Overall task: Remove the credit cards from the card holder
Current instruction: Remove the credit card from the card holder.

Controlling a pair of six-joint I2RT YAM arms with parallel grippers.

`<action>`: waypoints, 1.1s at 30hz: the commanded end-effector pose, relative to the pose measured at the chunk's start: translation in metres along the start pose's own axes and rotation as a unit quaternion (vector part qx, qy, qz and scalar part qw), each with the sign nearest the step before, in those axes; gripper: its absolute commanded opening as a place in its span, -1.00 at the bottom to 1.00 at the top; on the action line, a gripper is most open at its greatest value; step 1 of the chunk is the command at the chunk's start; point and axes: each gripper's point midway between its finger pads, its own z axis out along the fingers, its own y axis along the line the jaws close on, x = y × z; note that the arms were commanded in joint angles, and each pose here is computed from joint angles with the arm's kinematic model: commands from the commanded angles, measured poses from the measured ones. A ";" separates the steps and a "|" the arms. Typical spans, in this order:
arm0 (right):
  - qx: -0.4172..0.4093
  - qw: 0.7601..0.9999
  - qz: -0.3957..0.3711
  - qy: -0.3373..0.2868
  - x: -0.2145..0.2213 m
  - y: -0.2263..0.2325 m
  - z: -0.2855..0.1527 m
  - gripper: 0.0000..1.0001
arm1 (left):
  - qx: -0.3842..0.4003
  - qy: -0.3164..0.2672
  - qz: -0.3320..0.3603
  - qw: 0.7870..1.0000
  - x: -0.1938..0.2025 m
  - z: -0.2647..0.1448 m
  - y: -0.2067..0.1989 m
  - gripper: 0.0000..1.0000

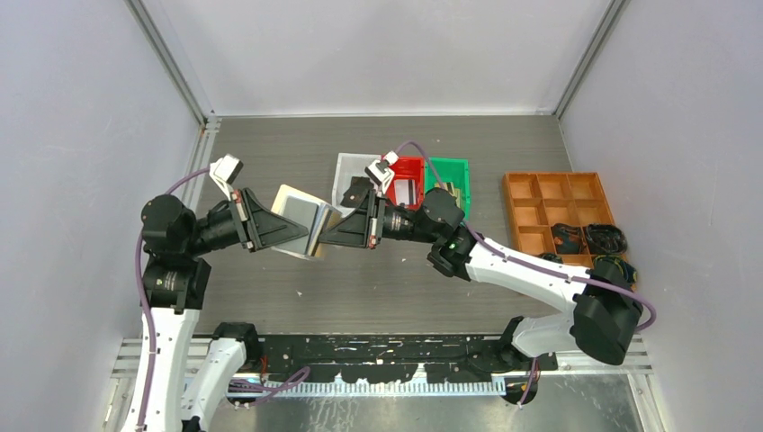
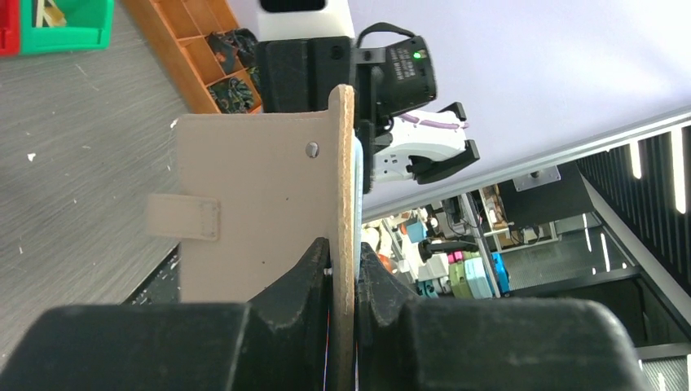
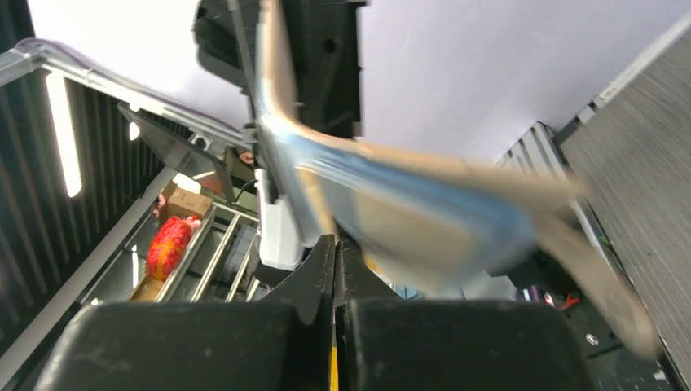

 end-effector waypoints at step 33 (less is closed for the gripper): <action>-0.065 0.998 0.006 0.016 -0.014 0.043 0.012 0.02 | 0.010 0.004 0.128 0.992 0.016 -0.012 -0.025 -0.60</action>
